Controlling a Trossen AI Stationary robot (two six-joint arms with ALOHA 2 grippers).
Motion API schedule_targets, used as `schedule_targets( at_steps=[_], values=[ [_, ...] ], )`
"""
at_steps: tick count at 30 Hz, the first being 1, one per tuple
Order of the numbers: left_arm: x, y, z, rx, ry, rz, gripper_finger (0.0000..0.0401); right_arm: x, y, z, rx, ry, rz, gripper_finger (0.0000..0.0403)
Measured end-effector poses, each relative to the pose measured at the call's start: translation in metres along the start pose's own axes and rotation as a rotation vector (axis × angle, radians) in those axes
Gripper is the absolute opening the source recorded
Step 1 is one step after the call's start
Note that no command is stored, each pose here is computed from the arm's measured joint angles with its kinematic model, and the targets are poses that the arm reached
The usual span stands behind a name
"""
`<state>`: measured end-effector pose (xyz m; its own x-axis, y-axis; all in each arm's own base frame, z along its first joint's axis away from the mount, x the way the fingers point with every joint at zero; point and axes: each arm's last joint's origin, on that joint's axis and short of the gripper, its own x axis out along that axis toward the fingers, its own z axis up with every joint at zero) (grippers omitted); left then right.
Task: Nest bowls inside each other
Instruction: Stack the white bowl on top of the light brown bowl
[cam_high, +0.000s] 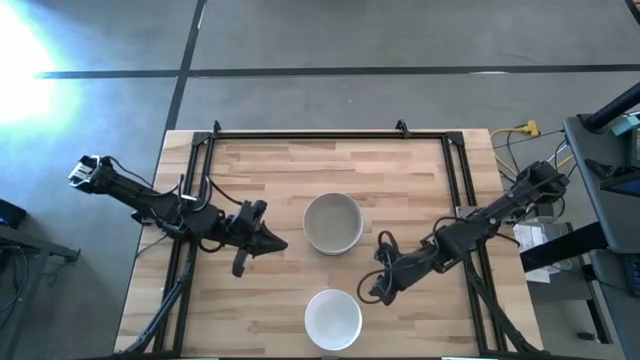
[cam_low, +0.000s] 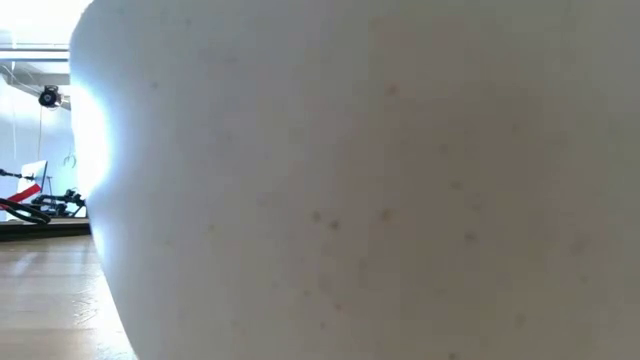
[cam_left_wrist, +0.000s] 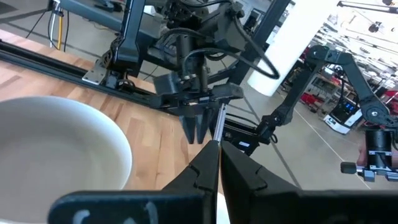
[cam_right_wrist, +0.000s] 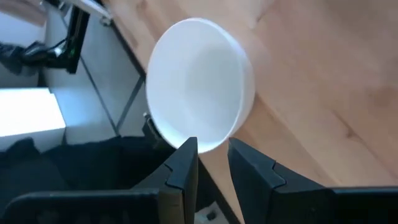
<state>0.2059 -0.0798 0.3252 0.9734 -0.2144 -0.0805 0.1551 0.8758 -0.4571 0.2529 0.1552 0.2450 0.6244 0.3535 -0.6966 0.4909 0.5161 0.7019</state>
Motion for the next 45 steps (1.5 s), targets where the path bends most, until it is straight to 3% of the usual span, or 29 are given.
schedule_targets(
  at_steps=[9,18,27,33,45],
  values=[
    [0.001,0.002,-0.001,0.002,-0.015,0.042,0.0000,0.000,0.000,0.010,0.105,-0.024,0.001,0.0084],
    [0.001,0.000,-0.002,0.002,0.011,-0.010,0.0000,0.021,-0.005,0.019,0.159,-0.008,-0.074,0.0084],
    [0.001,0.000,0.006,0.077,-0.039,-0.015,0.0000,0.064,0.014,0.020,0.112,0.044,-0.121,0.0084],
    [-0.001,-0.001,0.011,0.071,-0.075,-0.028,0.0000,0.097,0.019,0.013,0.090,0.124,-0.253,0.0084],
    [-0.005,-0.002,0.015,0.064,-0.100,-0.045,0.0000,0.088,0.024,0.013,0.093,0.093,-0.383,0.0084]
  ],
)
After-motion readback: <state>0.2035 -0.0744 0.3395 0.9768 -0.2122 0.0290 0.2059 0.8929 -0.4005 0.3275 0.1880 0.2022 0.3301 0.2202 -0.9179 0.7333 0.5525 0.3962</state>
